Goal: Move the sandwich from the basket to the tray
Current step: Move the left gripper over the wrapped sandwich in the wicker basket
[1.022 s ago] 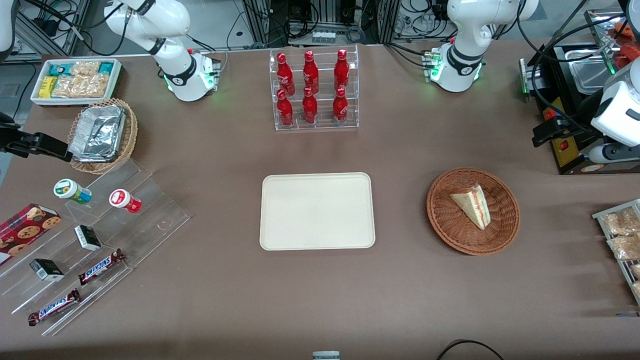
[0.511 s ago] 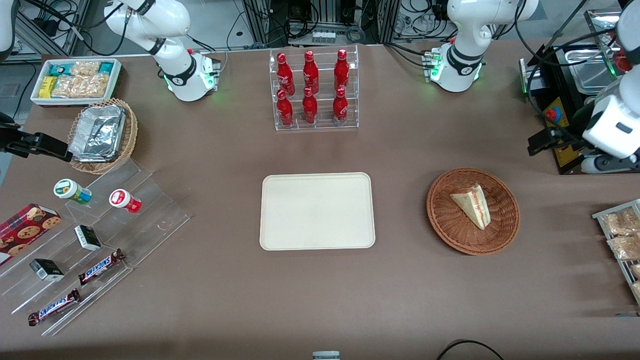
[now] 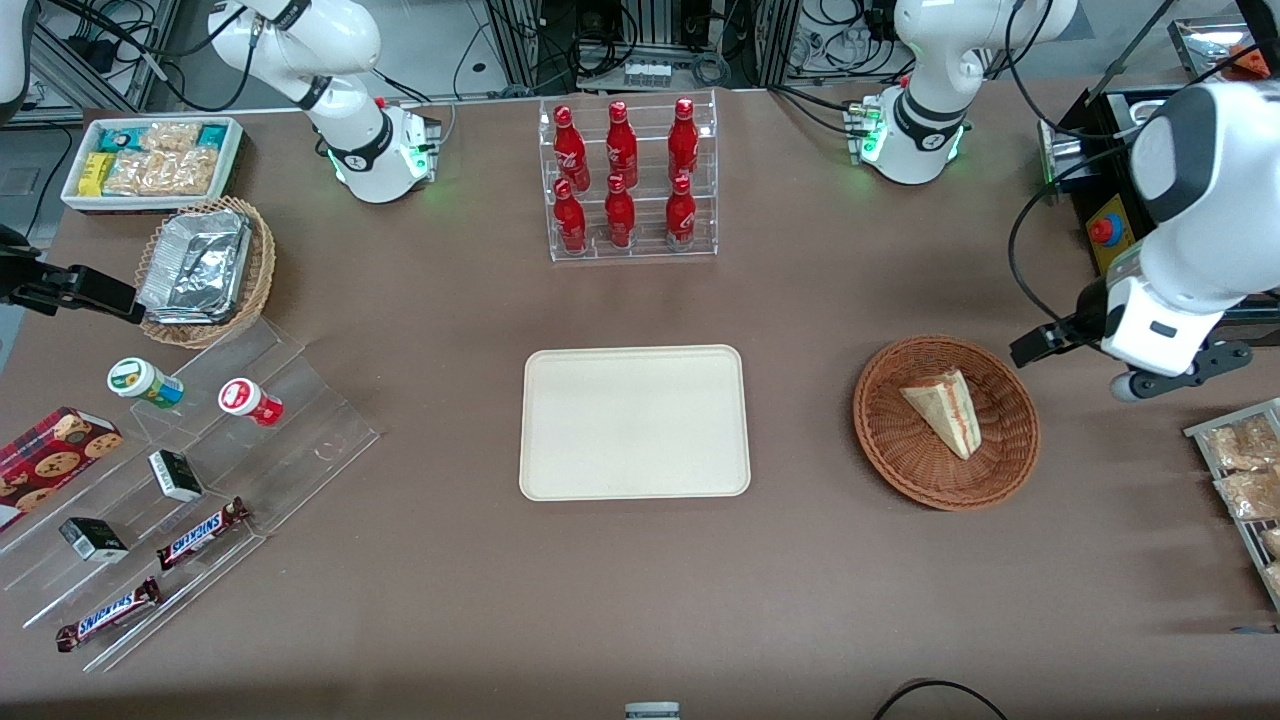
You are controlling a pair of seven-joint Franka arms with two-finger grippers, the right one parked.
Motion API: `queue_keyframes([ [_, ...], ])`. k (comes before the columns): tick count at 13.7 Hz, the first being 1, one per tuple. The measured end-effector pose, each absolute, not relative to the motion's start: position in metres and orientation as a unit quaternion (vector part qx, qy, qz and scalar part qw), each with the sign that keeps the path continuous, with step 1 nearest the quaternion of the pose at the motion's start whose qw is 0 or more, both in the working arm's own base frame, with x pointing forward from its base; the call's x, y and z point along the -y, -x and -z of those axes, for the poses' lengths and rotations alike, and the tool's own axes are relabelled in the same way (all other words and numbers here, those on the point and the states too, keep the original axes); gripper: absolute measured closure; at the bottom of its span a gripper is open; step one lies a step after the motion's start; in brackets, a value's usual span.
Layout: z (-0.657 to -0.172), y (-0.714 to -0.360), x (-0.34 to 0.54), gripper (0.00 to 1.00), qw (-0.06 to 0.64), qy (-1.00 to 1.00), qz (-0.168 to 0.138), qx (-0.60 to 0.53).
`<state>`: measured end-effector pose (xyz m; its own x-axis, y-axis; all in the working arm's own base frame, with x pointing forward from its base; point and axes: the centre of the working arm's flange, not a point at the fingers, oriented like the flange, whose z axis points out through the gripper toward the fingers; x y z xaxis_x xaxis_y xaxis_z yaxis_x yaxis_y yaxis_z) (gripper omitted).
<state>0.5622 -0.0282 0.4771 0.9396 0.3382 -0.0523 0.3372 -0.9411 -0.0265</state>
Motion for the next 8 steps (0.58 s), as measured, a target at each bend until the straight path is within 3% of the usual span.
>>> queue_keyframes([
  [8, -0.382, -0.540, 0.034, 0.00, 0.002, 0.969, 0.001, 0.245],
])
